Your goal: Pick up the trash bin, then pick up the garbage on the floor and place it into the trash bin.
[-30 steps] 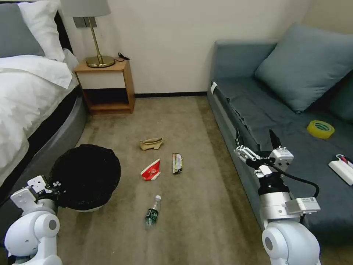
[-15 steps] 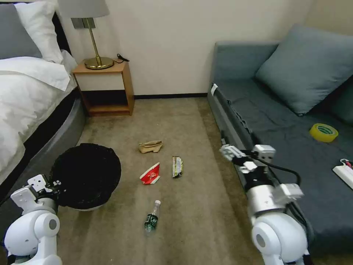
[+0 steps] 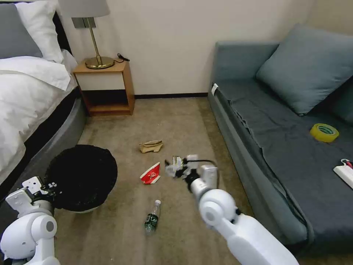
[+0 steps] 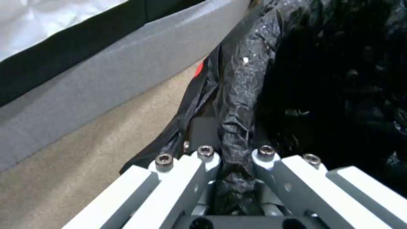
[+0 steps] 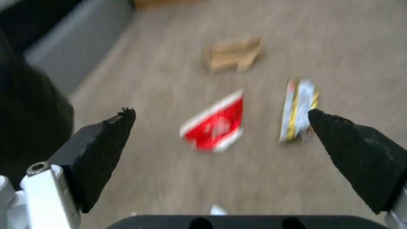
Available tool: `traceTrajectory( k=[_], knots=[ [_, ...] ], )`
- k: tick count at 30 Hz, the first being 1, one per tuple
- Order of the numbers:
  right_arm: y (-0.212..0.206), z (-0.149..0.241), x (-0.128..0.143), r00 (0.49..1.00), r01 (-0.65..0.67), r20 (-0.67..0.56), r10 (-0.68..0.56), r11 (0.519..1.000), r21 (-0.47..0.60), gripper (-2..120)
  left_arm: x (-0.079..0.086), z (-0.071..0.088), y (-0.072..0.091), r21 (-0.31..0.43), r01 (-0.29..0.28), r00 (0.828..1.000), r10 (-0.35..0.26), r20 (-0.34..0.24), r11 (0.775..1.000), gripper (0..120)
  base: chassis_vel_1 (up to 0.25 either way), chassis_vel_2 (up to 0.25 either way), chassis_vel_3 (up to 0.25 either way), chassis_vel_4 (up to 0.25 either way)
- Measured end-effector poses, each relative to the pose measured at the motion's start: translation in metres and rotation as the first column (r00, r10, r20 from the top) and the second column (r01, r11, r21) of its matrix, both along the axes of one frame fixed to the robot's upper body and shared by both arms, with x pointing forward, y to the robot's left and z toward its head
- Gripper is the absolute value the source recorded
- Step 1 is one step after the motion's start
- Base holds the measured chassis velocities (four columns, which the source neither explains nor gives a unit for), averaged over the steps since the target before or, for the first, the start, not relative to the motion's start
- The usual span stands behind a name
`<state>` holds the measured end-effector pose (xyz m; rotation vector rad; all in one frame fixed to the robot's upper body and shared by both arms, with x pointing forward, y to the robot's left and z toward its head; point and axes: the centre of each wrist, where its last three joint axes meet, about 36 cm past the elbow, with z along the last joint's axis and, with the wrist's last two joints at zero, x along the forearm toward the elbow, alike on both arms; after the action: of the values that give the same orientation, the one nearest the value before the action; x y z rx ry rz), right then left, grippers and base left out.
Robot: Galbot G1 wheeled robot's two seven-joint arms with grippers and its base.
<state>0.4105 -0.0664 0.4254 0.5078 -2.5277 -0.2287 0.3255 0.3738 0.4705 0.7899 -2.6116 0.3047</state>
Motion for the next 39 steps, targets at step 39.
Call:
traceTrajectory(
  k=[39],
  knots=[
    [0.098,-0.123,-0.016,0.91,-0.314,-0.364,0.198,0.902,-0.296,100,0.0,0.018,-0.014,0.043,0.031,0.998,-0.033,0.046,0.999,3,0.0,0.0,0.0,0.0]
  ],
)
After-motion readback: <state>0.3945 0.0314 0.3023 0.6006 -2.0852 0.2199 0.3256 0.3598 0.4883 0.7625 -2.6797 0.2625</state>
